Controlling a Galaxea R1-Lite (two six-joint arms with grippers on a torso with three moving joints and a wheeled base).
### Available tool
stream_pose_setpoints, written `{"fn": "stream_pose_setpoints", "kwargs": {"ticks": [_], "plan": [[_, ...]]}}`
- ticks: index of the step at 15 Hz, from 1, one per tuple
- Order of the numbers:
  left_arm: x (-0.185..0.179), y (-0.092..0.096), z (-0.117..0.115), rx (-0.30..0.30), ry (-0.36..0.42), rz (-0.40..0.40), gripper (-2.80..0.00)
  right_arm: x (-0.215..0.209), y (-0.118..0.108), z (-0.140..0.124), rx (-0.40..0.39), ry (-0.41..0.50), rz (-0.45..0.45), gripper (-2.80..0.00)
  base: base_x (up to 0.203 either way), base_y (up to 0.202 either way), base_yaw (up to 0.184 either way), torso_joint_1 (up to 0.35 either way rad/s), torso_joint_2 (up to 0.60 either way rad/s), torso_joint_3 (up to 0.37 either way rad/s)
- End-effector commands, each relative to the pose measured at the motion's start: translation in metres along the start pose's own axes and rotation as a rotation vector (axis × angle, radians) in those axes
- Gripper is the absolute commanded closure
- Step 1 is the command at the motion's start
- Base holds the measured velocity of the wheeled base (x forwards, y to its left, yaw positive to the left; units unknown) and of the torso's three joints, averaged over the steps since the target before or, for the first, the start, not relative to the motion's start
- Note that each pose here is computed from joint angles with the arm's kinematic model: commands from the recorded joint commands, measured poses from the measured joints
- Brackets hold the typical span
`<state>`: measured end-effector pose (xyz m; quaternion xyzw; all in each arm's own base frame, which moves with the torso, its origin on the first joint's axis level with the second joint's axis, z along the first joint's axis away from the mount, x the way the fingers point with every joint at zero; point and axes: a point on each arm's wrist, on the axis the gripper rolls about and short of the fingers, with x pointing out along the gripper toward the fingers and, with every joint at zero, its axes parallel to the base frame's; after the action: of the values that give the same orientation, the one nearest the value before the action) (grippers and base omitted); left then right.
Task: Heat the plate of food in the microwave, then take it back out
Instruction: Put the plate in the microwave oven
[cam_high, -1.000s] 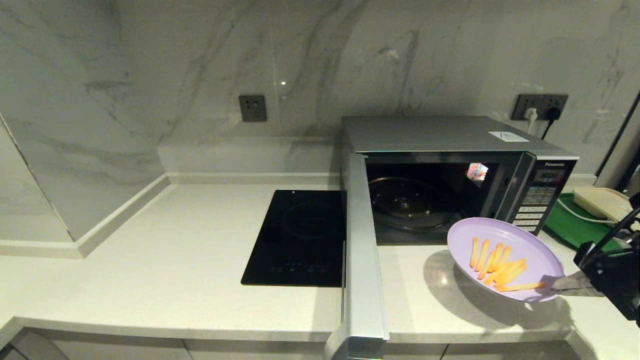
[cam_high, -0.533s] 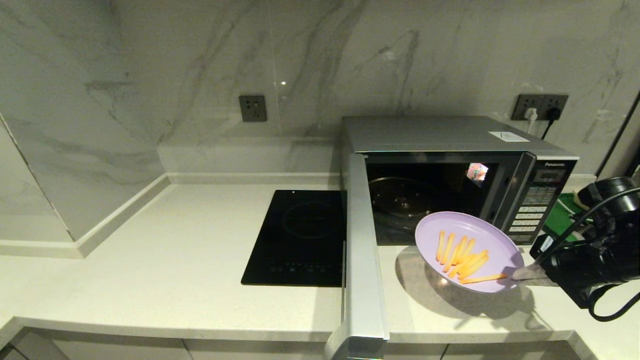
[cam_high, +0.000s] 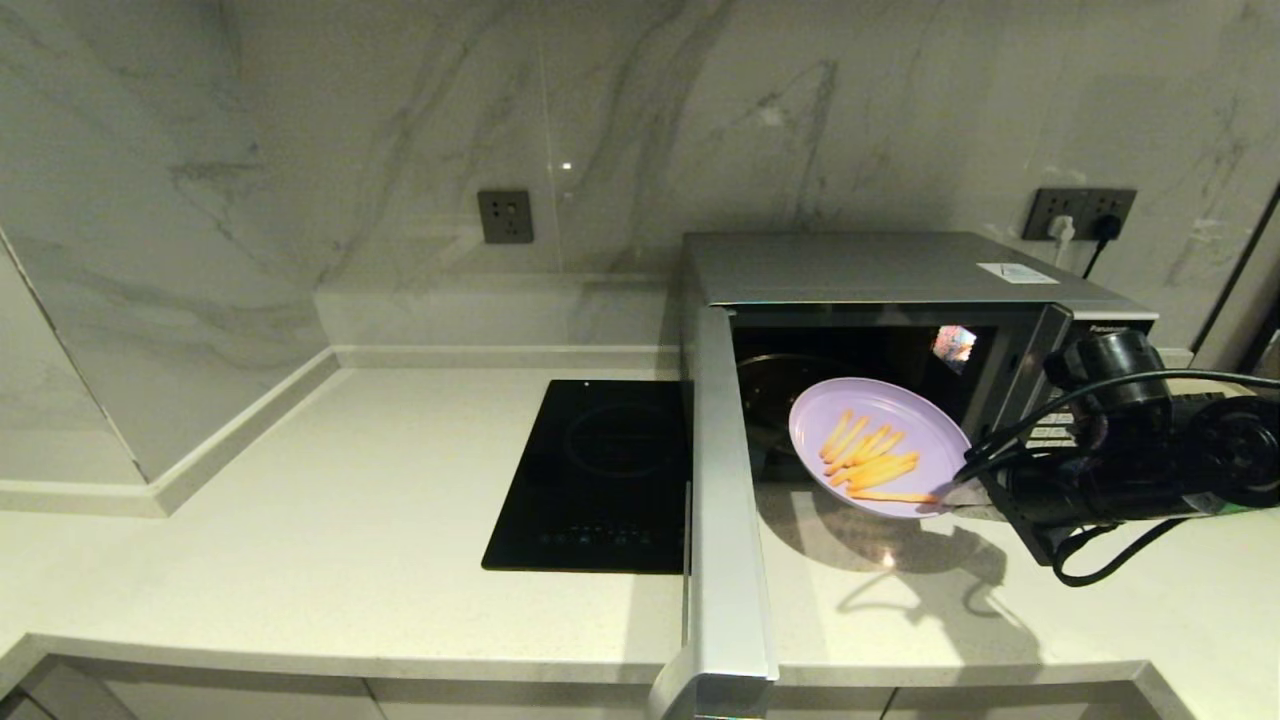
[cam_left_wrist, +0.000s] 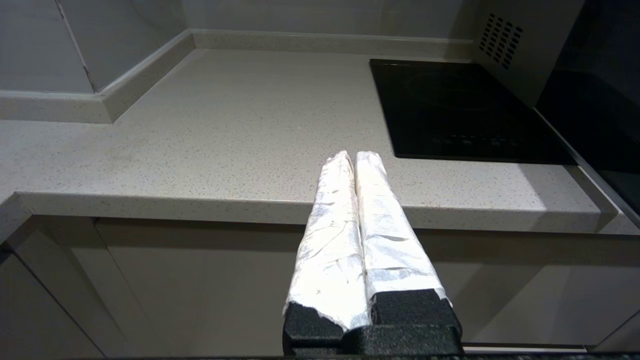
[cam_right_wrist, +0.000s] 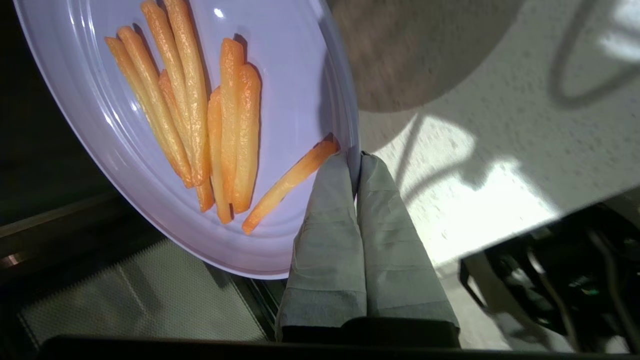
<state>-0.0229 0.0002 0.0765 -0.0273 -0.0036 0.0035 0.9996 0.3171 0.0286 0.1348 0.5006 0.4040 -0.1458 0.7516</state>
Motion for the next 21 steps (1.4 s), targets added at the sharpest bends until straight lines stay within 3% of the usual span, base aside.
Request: {"fn": "stream_pose_setpoints", "kwargs": {"ticks": [1,4,15,21], "plan": [[0.000,0.000,0.000,-0.001,-0.002,0.000,0.00,0.015,0.005,0.002,0.022,-0.001,0.002,0.00,0.000,0.000,0.000,0.000,0.00,0.000],[0.000,0.000,0.000,-0.001,-0.001,0.002,0.00,0.024,0.018,0.006,0.038,-0.016,0.057,0.00,0.000,0.000,0.000,0.000,0.00,0.000],[0.000,0.000,0.000,-0.001,-0.001,0.000,0.00,0.074,0.046,0.017,0.036,-0.028,0.074,0.00,0.000,0.000,0.000,0.000,0.00,0.000],[0.000,0.000,0.000,-0.001,-0.001,0.002,0.00,0.062,0.067,0.026,0.079,-0.066,0.006,0.00,0.000,0.000,0.000,0.000,0.00,0.000]]}}
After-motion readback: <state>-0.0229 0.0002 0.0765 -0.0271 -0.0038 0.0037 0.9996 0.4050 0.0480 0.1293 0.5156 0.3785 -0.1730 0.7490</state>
